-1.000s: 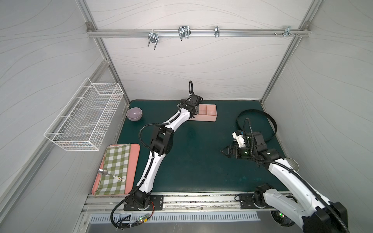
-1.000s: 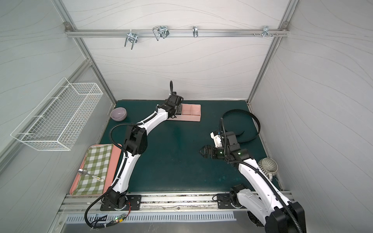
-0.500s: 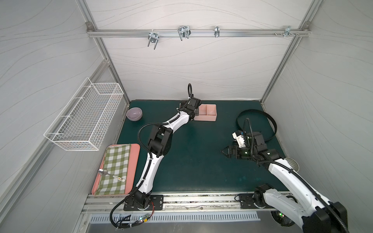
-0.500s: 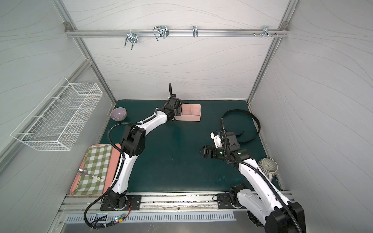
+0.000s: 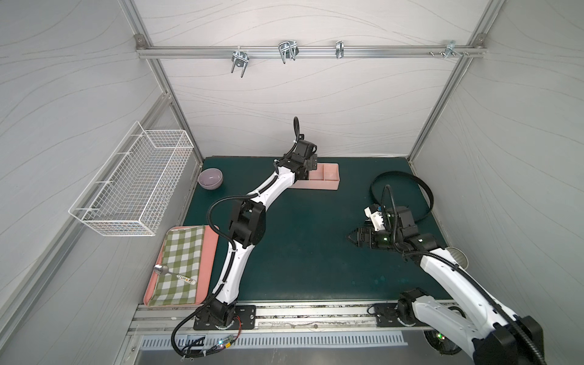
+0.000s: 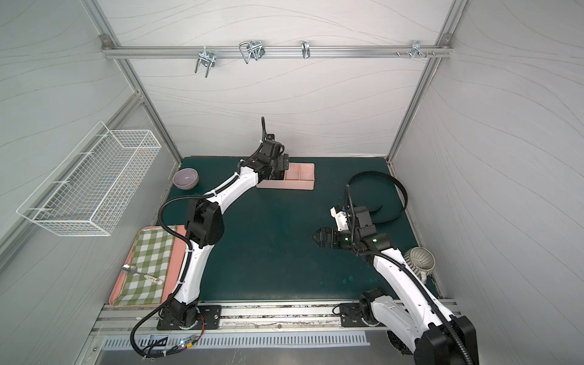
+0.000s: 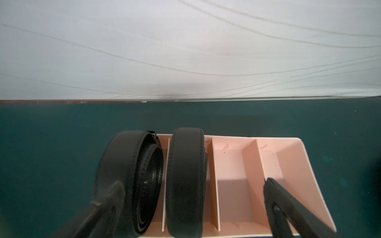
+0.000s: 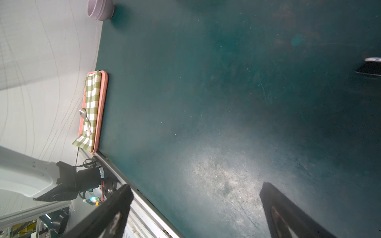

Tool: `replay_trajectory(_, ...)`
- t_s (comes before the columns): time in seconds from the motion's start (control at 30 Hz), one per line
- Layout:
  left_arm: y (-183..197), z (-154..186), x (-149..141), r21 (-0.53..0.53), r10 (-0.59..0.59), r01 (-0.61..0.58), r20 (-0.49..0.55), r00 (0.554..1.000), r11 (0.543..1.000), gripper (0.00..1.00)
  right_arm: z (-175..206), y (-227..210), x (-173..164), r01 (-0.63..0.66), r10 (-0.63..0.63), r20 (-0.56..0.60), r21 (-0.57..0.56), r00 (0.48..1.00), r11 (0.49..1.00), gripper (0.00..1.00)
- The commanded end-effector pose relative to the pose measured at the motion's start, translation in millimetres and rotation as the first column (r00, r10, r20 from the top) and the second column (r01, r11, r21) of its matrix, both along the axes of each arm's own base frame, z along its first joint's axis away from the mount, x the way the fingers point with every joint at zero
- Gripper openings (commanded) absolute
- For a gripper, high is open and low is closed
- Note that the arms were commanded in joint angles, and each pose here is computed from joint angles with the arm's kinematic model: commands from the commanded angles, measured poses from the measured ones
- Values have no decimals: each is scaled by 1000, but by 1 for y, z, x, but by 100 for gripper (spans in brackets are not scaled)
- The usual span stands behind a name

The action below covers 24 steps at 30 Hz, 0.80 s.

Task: Place the belts into the storage roll
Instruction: Place the belt in the container.

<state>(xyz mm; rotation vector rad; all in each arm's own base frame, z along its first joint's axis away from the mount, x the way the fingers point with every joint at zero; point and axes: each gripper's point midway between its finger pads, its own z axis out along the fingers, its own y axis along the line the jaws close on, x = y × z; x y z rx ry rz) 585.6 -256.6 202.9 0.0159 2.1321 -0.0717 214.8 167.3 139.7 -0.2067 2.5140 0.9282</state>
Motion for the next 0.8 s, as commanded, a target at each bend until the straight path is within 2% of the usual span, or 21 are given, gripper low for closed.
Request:
replay_trajectory(0.0,5,86,-13,-73,4,5,120,993,997,99,-2,-9,11,65,-66,-13,-48,998,997,99)
replay_trajectory(0.1,13,126,-43,-135,-6,25,138,990,990,99,-2,-24,28,153,-153,7,-122,988,981,99)
replay_trajectory(0.2,26,144,-91,-189,-10,35,134,991,981,99,5,-48,56,280,-282,19,-192,959,941,99)
replay_trajectory(0.3,47,127,-153,-279,-4,28,89,996,960,99,15,-65,88,371,-376,26,-226,926,901,99)
replay_trajectory(0.47,65,50,-248,-368,-18,-4,-58,998,930,99,10,-92,135,442,-474,-22,-329,880,835,99)
replay_trajectory(0.57,61,11,-293,-381,-80,17,-152,985,925,99,-6,-107,163,440,-496,-98,-338,863,832,99)
replay_trajectory(0.63,60,-4,-318,-385,-114,39,-174,978,922,99,-17,-115,186,434,-499,-113,-355,859,828,99)
replay_trajectory(0.77,63,-22,-355,-427,-181,77,-210,961,901,99,-45,-116,235,339,-422,-130,-412,897,846,99)
